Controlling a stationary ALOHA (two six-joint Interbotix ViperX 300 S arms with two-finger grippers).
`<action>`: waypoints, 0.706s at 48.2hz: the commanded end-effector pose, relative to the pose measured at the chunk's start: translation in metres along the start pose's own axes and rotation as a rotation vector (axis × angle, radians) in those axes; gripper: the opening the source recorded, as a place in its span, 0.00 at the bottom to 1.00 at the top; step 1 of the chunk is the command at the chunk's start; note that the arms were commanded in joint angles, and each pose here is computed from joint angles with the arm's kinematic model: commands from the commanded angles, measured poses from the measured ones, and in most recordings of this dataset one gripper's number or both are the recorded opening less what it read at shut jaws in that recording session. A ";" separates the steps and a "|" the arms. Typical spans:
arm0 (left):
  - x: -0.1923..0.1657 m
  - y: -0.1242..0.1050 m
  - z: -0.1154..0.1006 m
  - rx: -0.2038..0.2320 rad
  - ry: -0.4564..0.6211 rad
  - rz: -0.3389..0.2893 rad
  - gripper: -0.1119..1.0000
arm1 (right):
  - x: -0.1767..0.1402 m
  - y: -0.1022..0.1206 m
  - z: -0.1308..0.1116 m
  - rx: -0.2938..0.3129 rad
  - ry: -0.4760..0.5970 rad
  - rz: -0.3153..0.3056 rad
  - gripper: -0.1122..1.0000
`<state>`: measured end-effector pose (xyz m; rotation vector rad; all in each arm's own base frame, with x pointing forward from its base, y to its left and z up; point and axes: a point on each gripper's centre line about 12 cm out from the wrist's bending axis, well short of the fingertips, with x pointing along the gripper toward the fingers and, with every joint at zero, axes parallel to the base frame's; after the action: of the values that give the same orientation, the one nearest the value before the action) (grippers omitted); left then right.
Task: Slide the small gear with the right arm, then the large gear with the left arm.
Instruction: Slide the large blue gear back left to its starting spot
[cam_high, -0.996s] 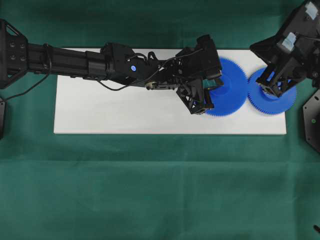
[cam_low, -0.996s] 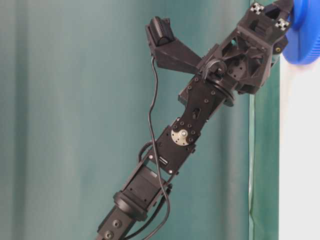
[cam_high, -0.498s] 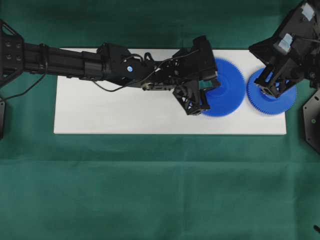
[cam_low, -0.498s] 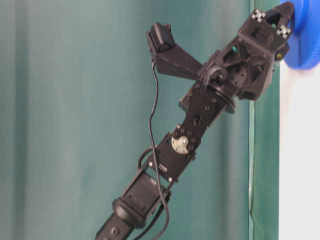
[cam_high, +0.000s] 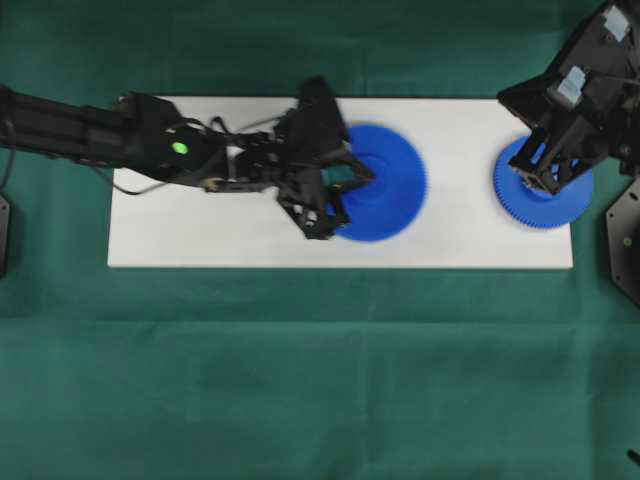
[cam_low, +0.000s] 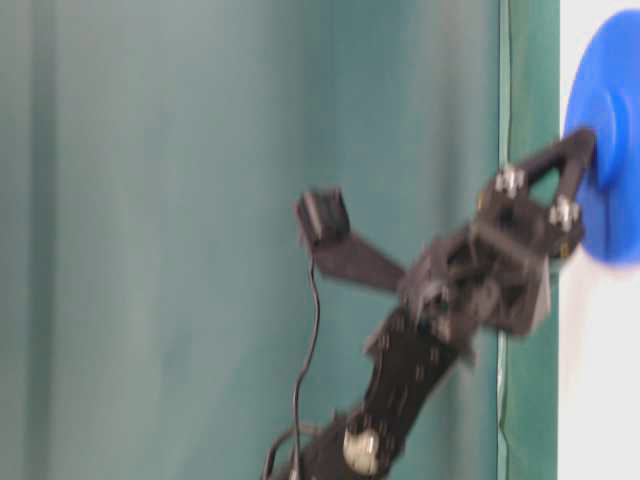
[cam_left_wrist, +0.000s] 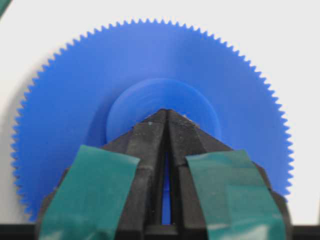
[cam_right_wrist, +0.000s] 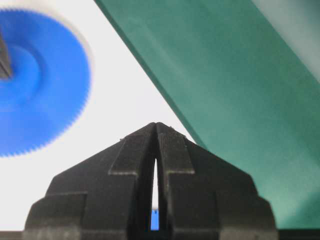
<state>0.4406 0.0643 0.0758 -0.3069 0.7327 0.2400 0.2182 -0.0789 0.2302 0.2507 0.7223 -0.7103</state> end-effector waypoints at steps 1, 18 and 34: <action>-0.030 0.032 -0.127 -0.081 0.339 0.103 0.10 | -0.004 0.003 0.011 0.008 -0.030 0.014 0.55; -0.104 0.035 -0.133 -0.136 0.306 0.102 0.10 | -0.004 0.004 0.011 0.011 -0.030 0.016 0.55; -0.138 0.044 -0.136 -0.163 0.345 0.133 0.10 | -0.003 0.005 0.011 0.013 -0.027 0.024 0.55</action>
<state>0.2906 0.0455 0.0993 -0.4214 0.8544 0.3128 0.2203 -0.0786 0.2303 0.2567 0.7177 -0.7057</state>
